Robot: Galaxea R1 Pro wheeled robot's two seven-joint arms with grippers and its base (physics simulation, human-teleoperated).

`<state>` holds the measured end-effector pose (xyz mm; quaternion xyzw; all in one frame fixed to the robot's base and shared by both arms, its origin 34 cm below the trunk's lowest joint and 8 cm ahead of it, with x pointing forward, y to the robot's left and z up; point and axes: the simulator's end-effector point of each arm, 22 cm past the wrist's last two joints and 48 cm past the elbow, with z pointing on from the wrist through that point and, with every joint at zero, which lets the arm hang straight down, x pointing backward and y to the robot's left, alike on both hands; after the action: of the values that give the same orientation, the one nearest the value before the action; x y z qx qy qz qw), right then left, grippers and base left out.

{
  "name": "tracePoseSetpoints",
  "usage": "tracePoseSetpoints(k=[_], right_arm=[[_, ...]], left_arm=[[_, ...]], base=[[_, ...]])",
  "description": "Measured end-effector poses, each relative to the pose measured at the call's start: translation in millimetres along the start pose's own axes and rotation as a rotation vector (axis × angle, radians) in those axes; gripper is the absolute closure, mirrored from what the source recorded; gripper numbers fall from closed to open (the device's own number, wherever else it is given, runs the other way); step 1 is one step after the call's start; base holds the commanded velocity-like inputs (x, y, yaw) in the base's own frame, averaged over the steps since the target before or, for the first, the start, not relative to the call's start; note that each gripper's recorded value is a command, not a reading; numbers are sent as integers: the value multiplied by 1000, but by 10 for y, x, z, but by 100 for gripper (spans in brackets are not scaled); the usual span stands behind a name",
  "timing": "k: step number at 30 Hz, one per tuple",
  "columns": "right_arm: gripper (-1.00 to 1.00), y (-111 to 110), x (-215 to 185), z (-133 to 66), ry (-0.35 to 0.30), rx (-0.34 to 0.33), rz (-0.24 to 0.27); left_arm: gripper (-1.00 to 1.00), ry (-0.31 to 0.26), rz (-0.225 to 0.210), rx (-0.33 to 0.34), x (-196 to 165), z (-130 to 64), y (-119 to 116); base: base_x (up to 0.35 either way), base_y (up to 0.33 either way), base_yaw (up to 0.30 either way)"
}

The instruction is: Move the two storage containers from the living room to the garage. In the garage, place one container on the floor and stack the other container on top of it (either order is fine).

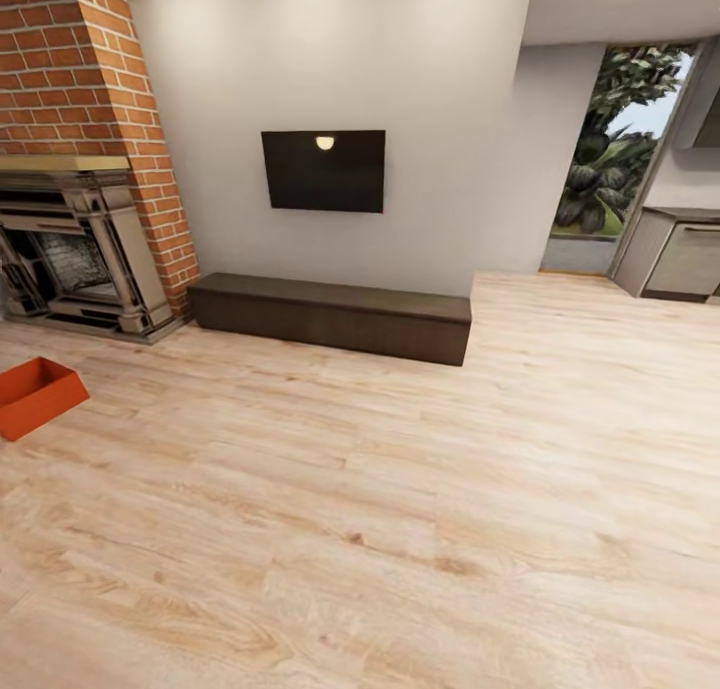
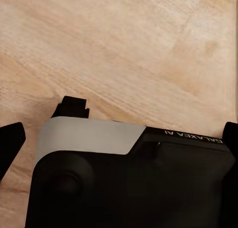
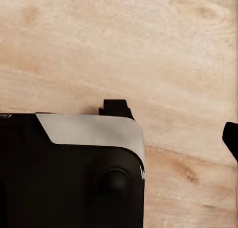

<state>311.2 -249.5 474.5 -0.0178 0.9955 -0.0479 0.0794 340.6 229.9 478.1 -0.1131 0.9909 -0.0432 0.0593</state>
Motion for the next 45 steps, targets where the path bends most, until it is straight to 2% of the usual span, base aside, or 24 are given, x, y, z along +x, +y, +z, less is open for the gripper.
tracePoseSetpoints(k=[28, 36, 45], right_arm=[[-100, -12, 31, 12, 6, 1, -1], [-100, -20, 32, 14, 5, 3, 2], [-100, -72, 34, 18, 5, 9, 4]], left_arm=[[-100, 11, -2, -1, 45, 15, -1], [-100, 12, -2, -1, 49, 17, -1], [-100, 12, -2, 0, 50, 17, -11]], base=[[322, 0, 264], [322, 0, 66], [322, 0, 265]])
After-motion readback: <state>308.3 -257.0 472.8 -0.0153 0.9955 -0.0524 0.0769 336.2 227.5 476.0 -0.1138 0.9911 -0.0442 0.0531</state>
